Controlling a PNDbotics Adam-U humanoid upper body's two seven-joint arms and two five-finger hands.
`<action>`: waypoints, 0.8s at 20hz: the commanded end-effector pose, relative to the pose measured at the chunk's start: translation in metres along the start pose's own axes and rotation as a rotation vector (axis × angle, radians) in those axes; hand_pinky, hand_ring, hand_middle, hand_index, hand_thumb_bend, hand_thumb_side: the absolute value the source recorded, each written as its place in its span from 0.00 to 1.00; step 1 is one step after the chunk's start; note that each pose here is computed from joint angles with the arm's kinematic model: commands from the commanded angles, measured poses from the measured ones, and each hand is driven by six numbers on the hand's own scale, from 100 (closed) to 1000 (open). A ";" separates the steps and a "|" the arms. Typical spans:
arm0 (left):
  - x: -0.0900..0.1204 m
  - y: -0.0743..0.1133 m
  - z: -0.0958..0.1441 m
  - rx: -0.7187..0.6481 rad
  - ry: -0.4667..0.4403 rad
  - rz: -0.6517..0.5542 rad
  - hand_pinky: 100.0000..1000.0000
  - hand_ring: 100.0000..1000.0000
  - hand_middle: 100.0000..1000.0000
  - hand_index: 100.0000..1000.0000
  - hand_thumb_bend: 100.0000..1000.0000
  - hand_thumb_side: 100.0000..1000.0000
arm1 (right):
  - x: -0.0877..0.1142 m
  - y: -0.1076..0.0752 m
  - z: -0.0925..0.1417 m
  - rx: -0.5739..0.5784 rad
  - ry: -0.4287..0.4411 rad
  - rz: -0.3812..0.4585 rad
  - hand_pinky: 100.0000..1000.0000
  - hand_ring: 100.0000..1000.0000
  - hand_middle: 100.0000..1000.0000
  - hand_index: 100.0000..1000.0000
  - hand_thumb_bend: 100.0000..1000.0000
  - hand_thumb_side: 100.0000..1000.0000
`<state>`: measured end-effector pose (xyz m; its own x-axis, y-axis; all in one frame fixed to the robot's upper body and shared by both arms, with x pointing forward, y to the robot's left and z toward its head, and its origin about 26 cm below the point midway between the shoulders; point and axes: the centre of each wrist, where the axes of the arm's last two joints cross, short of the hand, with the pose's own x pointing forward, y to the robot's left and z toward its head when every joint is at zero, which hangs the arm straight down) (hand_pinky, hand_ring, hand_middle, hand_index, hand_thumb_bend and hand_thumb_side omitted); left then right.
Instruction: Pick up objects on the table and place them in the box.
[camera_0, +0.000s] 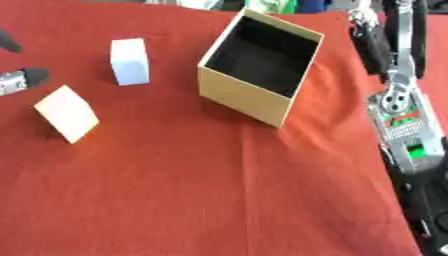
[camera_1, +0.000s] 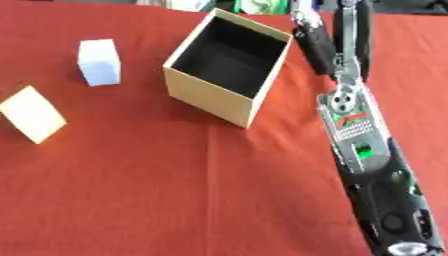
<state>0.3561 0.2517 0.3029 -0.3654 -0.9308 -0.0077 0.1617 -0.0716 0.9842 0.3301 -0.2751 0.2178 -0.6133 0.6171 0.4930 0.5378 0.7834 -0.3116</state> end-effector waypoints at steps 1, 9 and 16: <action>-0.003 0.006 -0.001 -0.001 0.021 -0.033 0.82 0.98 0.90 0.88 0.60 1.00 | 0.005 -0.006 -0.006 -0.005 -0.032 0.007 0.78 0.73 0.70 1.00 0.00 0.79; -0.011 -0.001 -0.018 -0.105 0.057 -0.016 0.81 1.00 0.93 0.89 0.67 1.00 | 0.005 -0.006 -0.005 -0.005 -0.028 0.001 0.78 0.72 0.70 1.00 0.00 0.79; -0.019 -0.008 -0.032 -0.108 0.080 0.037 0.79 1.00 0.89 0.89 0.69 1.00 | 0.005 -0.006 -0.005 -0.006 -0.025 -0.003 0.78 0.72 0.70 1.00 0.00 0.79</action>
<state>0.3911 0.2561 0.2786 -0.2915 -0.9564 0.0185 0.3054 -0.0747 0.9493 0.3300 -0.2752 0.2173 -0.6146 0.6116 0.4981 0.5333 0.7875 -0.3089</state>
